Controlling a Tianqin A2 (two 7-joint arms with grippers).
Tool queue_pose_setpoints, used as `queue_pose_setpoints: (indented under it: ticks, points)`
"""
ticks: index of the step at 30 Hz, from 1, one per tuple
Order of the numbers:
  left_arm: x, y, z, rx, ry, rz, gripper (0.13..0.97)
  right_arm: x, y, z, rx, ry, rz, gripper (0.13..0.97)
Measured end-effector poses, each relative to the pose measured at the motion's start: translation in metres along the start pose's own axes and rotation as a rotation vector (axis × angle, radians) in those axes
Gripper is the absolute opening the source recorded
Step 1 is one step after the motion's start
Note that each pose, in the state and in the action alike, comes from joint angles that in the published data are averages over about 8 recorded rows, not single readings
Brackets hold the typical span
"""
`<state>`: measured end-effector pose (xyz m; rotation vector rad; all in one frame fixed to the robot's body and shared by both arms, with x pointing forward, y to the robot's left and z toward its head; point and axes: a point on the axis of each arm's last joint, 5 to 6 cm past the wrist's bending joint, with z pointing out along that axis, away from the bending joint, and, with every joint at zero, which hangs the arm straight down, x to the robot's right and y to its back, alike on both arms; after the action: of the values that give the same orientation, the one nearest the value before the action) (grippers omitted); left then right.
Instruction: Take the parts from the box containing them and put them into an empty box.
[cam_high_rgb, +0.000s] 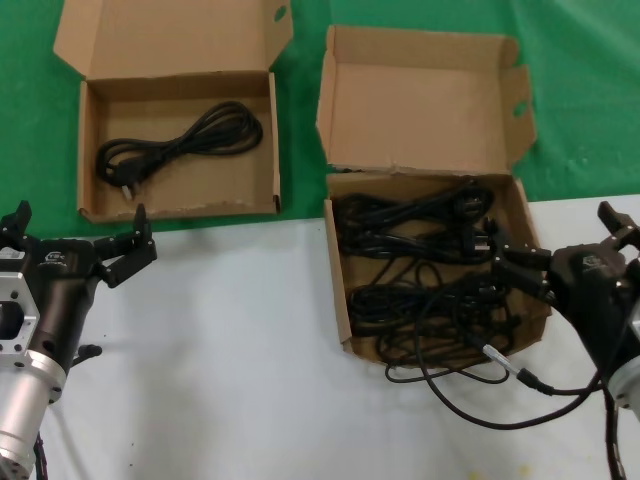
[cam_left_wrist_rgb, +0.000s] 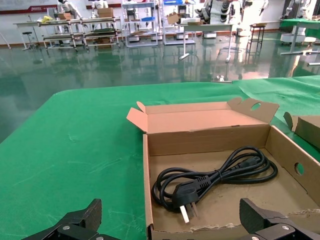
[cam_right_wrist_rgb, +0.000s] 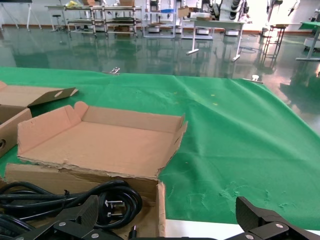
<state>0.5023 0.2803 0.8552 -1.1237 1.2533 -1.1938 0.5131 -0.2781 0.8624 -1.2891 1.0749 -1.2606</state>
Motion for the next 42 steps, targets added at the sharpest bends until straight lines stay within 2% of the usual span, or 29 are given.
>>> queue_pose_setpoints:
  ticks: [42]
  points:
    - [0.0000,0.0000,0.0000,0.000,0.000,0.000,0.966,0.0000,0.0000,0.0000,0.000,0.000,0.000,0.966]
